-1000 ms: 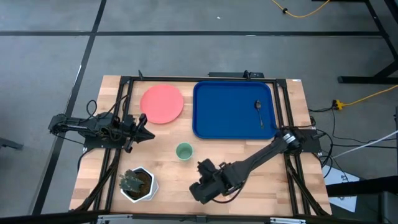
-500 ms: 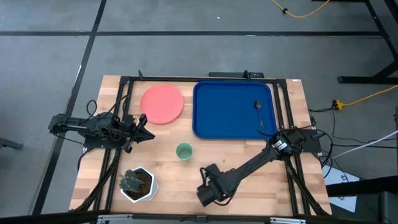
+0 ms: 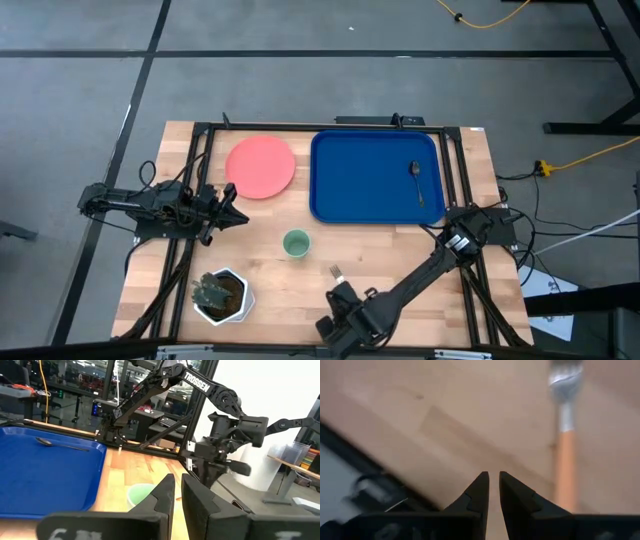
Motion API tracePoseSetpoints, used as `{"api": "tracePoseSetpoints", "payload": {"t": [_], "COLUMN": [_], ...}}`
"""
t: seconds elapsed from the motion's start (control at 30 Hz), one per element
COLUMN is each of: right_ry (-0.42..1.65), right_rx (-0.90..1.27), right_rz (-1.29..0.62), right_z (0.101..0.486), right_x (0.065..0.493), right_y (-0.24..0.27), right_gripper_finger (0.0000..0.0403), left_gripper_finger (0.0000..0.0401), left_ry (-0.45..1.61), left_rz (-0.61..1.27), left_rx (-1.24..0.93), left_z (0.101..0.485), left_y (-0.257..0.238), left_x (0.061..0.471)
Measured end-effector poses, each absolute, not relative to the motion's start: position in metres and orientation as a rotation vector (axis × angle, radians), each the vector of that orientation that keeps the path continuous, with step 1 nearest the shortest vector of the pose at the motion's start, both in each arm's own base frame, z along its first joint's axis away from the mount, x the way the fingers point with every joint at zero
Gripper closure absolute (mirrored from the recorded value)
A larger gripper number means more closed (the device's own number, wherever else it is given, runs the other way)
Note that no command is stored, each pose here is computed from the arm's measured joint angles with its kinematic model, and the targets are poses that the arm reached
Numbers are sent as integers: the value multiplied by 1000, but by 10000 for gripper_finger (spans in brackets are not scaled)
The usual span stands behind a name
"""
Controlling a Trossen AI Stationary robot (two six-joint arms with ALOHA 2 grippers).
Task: Pick and place plate/cup/fork/spoon on tray
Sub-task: Put the light orange fork on the dark blue tray to the left side of the black spoon
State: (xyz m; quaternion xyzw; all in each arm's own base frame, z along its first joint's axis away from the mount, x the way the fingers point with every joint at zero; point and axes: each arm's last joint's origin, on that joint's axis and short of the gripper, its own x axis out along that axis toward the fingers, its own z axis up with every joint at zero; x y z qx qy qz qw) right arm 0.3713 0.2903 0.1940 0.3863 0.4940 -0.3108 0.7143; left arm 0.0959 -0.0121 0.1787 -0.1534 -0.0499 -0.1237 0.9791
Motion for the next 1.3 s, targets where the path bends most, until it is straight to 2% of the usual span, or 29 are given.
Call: {"api": "tracePoseSetpoints", "payload": {"t": [0.23, 0.47, 0.57, 0.87, 1.07, 1.3], "right_ry": [1099, 1088, 1012, 962, 1010, 956], "right_rx": [970, 987, 982, 1002, 941, 984], "right_rz": [-611, -586, -617, -705, -688, -630], "right_z": [196, 197, 198, 197, 196, 199], "right_x": [378, 379, 379, 375, 372, 379], "right_y": [298, 300, 300, 299, 298, 302], "right_gripper_finger": [353, 353, 353, 309, 305, 305], "left_gripper_finger": [374, 374, 374, 374, 374, 374], "left_ry": [-100, -100, -101, -101, -101, -101], "left_rz": [-249, -249, -249, -248, -249, -248], "left_rx": [-309, -308, -309, -308, -309, -309], "left_z": [179, 179, 179, 179, 179, 179], "left_y": [-12, -12, -12, -12, -12, -12], "left_x": [96, 96, 96, 96, 96, 96]}}
